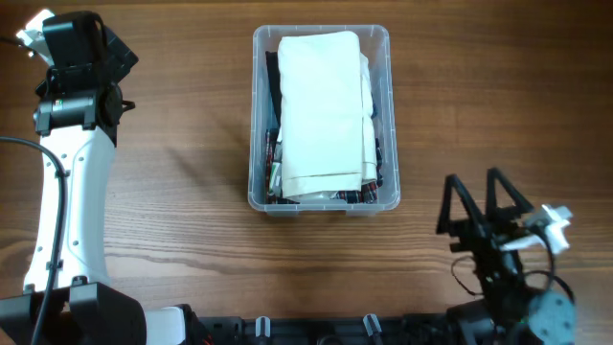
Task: Pack container
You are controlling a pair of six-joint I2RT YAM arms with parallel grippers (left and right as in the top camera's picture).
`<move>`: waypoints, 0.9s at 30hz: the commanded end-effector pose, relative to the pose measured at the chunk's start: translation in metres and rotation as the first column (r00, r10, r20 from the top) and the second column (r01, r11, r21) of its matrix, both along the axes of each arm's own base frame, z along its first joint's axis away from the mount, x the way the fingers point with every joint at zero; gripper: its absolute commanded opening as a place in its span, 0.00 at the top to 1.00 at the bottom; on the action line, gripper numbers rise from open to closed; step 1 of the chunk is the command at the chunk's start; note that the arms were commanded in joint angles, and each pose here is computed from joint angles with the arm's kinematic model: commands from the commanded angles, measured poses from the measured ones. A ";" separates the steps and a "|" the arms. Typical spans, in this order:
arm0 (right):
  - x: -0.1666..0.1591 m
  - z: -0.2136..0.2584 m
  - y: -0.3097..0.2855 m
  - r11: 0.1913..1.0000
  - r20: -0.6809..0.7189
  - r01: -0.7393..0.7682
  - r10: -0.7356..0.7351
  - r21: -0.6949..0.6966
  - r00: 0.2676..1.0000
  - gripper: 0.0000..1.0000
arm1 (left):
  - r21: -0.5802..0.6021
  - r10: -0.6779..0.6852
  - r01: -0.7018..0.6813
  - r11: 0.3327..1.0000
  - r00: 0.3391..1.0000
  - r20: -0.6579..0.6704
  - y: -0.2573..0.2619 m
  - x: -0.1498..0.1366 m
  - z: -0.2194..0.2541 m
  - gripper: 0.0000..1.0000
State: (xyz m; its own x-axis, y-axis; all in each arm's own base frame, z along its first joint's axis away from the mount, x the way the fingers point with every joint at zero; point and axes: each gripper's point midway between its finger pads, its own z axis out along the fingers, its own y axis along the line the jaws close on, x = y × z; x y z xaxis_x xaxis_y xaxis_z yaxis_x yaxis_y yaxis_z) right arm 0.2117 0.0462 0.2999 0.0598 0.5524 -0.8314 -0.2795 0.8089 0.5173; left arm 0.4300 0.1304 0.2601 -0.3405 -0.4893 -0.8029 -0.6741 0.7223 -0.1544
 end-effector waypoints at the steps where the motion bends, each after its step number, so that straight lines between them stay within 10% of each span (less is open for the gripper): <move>1: 0.009 -0.025 0.002 0.993 0.064 0.022 -0.014 -0.118 0.998 0.00 | 0.009 0.014 -0.014 1.000 1.000 -0.004 0.004 -0.002 -0.001 0.00; 16: 0.033 -0.116 -0.016 0.895 -0.060 0.085 -0.124 -0.439 0.990 0.00 | 0.009 0.014 -0.014 1.000 1.000 -0.003 0.004 -0.002 -0.001 0.00; 27: 0.035 -0.123 -0.055 0.885 -0.096 0.208 -0.270 -0.416 0.958 0.00 | 0.009 0.014 -0.014 1.000 1.000 -0.004 0.004 -0.002 -0.001 0.00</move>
State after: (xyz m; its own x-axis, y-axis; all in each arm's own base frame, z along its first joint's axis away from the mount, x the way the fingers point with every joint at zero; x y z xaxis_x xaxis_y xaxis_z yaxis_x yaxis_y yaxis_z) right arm 0.2473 -0.0087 0.1730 -0.0081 0.1629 -0.9866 0.0126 0.9866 0.1628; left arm 0.4299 0.1304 0.2600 -0.3405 -0.4897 -0.8027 -0.6743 0.7221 -0.1545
